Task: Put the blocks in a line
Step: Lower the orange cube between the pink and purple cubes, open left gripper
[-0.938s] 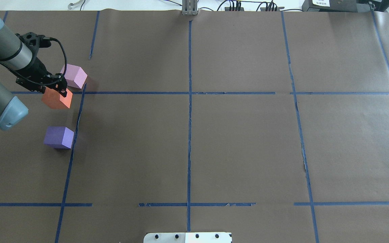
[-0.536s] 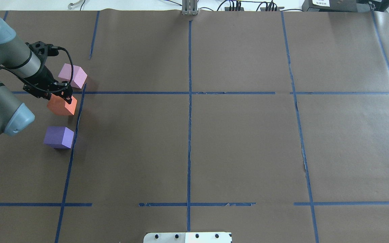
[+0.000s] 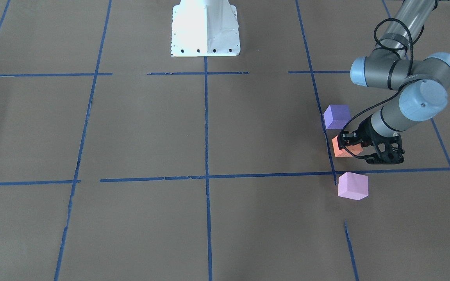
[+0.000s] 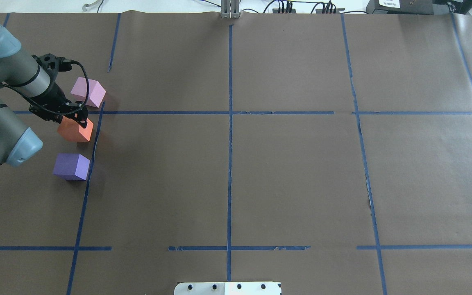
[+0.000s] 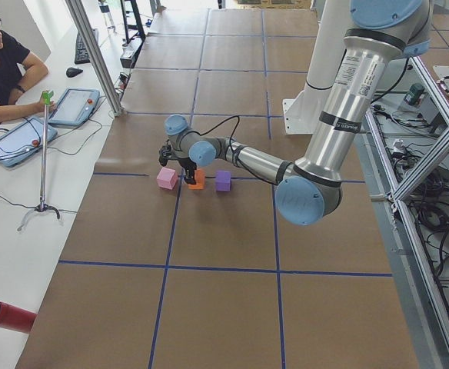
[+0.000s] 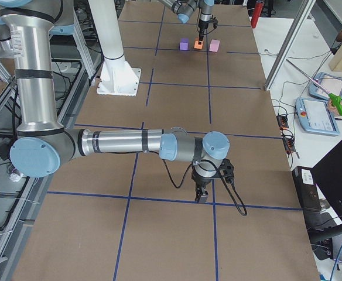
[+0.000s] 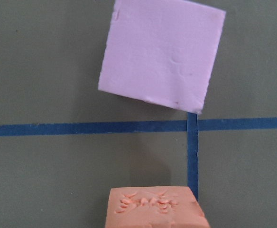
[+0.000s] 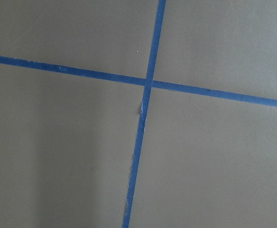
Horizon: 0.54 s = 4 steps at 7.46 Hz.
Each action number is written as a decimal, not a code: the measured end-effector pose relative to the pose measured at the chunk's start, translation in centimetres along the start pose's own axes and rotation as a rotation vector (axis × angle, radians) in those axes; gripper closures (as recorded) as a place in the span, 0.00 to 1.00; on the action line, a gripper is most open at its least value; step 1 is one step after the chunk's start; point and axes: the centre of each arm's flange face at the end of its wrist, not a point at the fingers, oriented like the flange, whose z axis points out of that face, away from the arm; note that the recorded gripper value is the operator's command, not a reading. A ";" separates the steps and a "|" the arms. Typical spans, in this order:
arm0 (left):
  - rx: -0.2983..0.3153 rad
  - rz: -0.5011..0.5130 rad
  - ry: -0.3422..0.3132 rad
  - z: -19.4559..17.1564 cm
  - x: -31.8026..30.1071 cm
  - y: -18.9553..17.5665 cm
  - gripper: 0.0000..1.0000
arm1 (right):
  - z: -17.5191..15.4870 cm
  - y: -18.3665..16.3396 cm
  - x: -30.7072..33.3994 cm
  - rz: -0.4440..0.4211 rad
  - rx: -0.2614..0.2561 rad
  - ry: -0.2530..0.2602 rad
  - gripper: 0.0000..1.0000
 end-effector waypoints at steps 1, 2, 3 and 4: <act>0.002 0.002 0.002 0.3 -0.2 -0.1 0.48 | 0.0 0.0 0.0 0.000 0.000 0.000 0.00; 0.005 0.004 0.004 0.5 -0.4 -0.2 0.18 | 0.0 0.0 0.0 0.000 0.000 0.000 0.00; 0.007 0.005 0.005 0.7 -0.5 -0.3 0.00 | 0.0 0.0 0.0 0.000 0.000 0.000 0.00; 0.008 0.007 0.006 0.7 -0.5 -0.3 0.00 | 0.0 0.0 0.0 0.000 0.000 0.000 0.00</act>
